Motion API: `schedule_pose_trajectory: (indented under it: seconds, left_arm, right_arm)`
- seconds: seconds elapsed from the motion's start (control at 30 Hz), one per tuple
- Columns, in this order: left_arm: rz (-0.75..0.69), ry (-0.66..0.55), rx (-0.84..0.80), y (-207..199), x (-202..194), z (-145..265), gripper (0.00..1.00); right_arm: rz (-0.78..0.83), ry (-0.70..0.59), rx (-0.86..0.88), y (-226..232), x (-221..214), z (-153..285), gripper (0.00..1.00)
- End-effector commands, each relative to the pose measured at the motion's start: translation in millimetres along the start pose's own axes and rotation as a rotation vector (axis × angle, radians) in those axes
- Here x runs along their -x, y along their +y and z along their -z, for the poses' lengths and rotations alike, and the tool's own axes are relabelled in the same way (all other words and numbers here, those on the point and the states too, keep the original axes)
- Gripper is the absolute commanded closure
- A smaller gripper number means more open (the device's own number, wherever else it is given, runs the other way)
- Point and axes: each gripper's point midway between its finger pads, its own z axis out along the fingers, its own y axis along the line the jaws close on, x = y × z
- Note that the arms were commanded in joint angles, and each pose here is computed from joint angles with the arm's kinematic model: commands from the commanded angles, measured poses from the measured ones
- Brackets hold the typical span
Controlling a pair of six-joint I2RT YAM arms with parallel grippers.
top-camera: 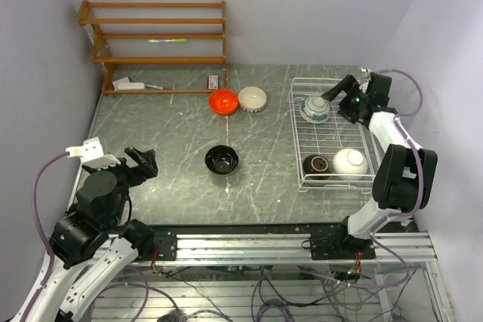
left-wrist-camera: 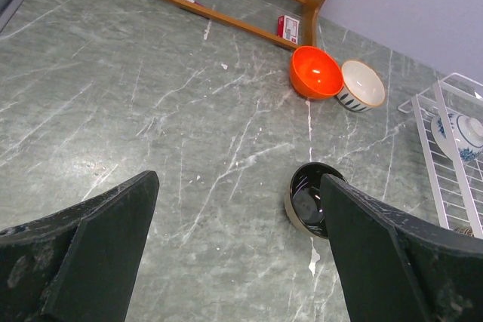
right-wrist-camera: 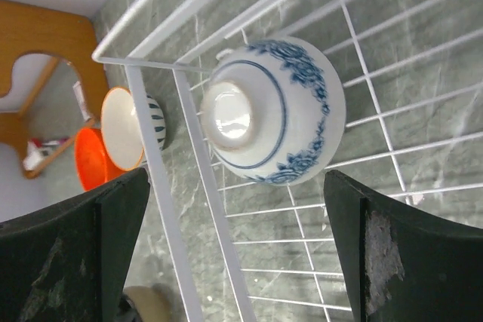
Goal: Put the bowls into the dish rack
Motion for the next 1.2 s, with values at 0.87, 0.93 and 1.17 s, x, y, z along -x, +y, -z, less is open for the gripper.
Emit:
schedule_pose_trajectory:
  seconds: [0.87,0.93,1.17]
  left_arm:
    - [0.014,-0.016,-0.028,-5.1,6.8,3.4,0.01]
    - [0.013,-0.015,-0.032,-5.7,6.6,3.4,0.01]
    - [0.003,-0.004,-0.045,-9.2,3.9,1.4,0.01]
  right_arm:
    - [0.541,-0.081,-0.614,-6.1,8.6,-45.7,0.0]
    - [0.528,-0.106,-0.694,-19.9,11.9,-35.4,0.0]
    - [0.423,-0.117,-0.802,-75.4,6.7,-0.2,0.0]
